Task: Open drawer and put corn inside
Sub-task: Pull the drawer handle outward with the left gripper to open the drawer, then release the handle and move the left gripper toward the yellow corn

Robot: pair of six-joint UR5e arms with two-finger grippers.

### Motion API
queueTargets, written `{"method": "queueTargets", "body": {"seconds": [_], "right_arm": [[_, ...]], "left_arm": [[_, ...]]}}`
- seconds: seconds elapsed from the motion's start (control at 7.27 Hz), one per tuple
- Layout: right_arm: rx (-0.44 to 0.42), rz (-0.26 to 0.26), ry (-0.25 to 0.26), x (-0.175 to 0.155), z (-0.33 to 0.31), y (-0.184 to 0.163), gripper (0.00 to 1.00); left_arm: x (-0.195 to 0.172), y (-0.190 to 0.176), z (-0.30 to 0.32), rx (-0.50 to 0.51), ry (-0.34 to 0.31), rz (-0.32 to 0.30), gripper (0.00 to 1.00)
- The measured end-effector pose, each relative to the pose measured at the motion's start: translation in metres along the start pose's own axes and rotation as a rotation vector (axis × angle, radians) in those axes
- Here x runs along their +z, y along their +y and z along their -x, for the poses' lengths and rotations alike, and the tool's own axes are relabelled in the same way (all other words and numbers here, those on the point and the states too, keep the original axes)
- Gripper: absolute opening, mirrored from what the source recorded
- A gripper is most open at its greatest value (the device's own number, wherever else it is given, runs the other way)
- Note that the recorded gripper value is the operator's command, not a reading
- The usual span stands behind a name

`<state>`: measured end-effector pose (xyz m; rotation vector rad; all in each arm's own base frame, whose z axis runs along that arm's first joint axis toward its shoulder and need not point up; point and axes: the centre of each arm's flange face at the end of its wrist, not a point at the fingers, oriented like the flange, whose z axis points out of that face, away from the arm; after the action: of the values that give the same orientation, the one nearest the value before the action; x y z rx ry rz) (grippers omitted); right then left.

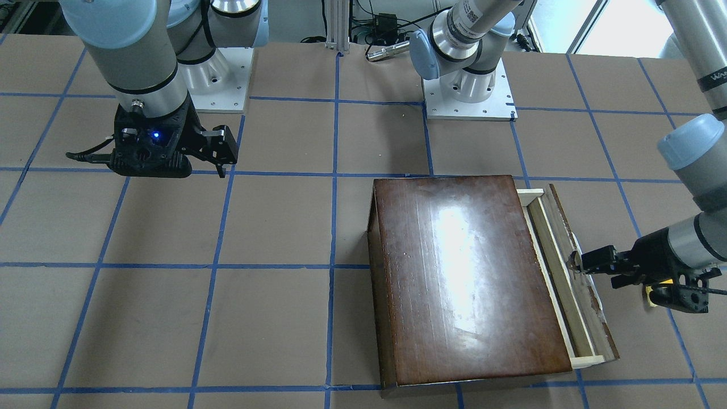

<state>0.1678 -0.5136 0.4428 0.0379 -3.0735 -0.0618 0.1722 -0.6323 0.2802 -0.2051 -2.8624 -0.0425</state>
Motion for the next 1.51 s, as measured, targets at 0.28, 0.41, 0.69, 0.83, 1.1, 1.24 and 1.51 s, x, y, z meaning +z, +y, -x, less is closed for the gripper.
{"method": "queueTargets", "body": {"seconds": [0.28,0.41,0.69,0.83,1.1,1.24,1.51], "right_arm": [[0.000,-0.001,0.000,0.000,0.000,0.000,1.00],[0.000,-0.001,0.000,0.000,0.000,0.000,1.00],[0.000,-0.001,0.000,-0.001,0.000,0.000,1.00],[0.000,-0.001,0.000,-0.001,0.000,0.000,1.00],[0.000,-0.001,0.000,-0.001,0.000,0.000,1.00],[0.000,-0.002,0.000,-0.001,0.000,0.000,1.00],[0.000,-0.001,0.000,0.000,0.000,0.000,1.00]], "left_arm": [[-0.003,0.000,0.006,0.027,-0.012,0.012,1.00],[-0.003,0.000,0.007,0.038,-0.017,0.014,1.00],[-0.008,-0.003,0.011,0.055,-0.035,0.015,1.00],[-0.011,-0.004,0.012,0.064,-0.047,0.018,1.00],[-0.015,-0.001,0.021,0.074,-0.054,0.018,1.00],[-0.016,0.003,0.028,0.073,-0.053,0.016,1.00],[-0.018,0.006,0.036,0.079,-0.053,0.014,1.00]]}}
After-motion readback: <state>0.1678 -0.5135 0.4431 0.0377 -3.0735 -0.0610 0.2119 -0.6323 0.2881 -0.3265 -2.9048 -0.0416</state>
